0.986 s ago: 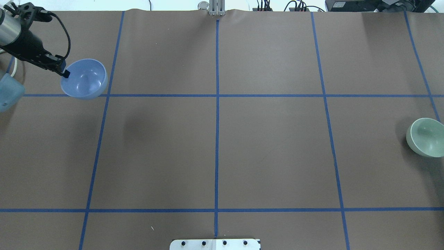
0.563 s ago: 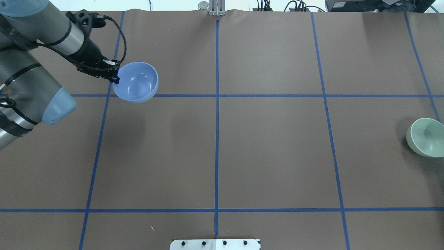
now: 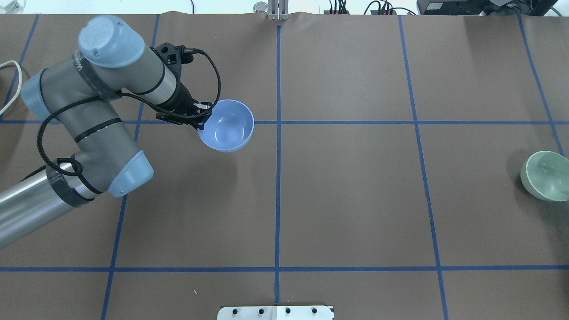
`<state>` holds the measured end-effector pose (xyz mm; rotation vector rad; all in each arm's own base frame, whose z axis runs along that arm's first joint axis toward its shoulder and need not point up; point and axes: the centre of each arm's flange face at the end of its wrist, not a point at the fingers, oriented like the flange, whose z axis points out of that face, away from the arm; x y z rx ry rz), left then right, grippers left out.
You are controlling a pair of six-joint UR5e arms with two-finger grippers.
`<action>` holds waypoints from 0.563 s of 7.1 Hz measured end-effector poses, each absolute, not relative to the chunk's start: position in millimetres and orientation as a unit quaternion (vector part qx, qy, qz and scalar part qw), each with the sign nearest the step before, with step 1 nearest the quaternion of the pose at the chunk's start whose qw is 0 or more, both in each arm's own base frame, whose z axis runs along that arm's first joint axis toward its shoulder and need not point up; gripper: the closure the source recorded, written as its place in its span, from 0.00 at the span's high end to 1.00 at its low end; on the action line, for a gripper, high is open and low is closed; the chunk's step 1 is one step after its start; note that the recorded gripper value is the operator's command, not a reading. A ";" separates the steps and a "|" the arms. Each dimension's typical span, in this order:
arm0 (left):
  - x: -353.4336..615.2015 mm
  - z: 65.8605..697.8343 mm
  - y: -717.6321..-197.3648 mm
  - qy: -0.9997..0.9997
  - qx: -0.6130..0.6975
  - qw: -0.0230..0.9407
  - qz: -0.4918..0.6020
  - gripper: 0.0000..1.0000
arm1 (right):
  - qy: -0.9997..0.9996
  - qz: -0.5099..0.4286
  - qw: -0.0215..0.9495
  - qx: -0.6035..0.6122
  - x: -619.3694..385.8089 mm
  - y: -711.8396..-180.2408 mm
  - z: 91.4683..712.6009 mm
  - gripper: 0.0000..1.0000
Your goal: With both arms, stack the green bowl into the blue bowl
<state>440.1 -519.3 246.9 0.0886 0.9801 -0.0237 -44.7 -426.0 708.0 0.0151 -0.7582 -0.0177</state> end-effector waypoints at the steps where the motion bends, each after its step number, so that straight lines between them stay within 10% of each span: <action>1: 457.8 234.7 -508.8 0.473 0.040 0.880 -0.019 0.00 | -0.373 -0.006 0.928 0.004 -48.1 -427.4 706.7 0.99; 4: 489.9 221.5 -487.6 0.470 0.045 0.881 -0.028 0.00 | -0.381 -0.006 0.925 -0.008 -58.4 -425.4 712.4 0.98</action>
